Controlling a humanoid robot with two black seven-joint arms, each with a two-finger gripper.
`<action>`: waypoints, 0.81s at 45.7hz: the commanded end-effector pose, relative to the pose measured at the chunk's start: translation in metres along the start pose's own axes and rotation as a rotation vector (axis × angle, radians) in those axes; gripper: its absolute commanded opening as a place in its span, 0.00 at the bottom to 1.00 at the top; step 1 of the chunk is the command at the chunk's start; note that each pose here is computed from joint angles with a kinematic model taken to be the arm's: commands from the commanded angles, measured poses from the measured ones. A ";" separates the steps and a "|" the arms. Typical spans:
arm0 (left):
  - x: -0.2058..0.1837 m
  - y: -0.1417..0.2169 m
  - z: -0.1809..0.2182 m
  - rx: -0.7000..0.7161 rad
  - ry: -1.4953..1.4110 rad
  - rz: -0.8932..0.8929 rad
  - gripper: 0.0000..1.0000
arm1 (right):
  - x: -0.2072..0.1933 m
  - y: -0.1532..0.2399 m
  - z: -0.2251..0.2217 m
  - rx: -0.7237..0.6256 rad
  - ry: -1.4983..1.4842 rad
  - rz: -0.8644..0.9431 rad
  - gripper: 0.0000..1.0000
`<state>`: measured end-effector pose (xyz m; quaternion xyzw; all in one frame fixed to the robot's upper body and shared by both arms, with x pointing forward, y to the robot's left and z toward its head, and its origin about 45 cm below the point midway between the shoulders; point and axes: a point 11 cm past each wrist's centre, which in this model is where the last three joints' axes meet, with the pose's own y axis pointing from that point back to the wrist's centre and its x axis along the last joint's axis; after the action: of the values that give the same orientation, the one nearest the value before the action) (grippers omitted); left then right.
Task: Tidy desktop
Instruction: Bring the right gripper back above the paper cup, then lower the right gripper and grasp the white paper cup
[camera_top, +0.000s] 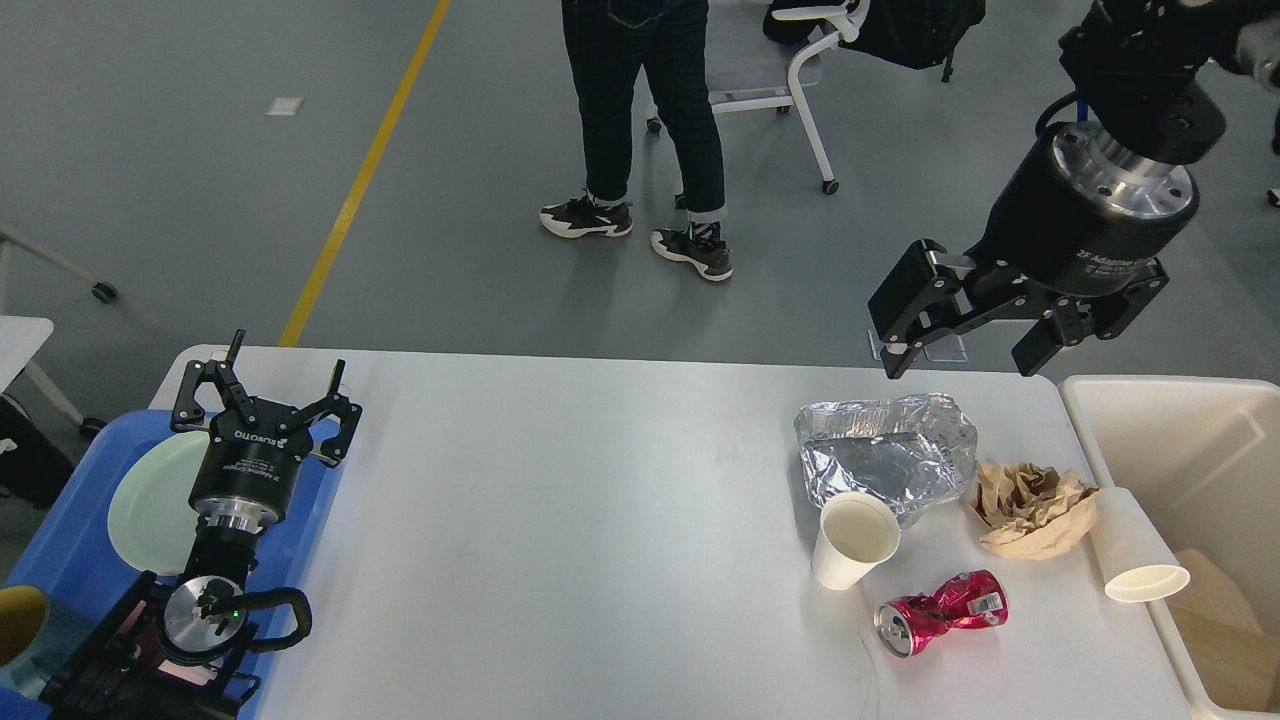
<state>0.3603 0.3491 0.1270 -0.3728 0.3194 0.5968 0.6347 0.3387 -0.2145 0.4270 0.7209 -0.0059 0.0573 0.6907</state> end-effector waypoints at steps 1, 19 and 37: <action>0.000 0.000 0.000 0.000 0.000 -0.001 0.96 | 0.001 -0.023 0.006 0.010 -0.026 -0.023 1.00; 0.000 0.000 0.000 0.000 0.000 -0.001 0.96 | -0.004 -0.150 0.039 0.012 -0.190 -0.039 1.00; 0.000 0.000 0.000 0.000 0.000 0.000 0.96 | -0.023 -0.255 0.072 -0.004 -0.344 -0.023 1.00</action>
<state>0.3603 0.3492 0.1270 -0.3729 0.3194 0.5968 0.6346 0.3444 -0.2718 0.1902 0.7212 -0.1025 -0.0686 0.6816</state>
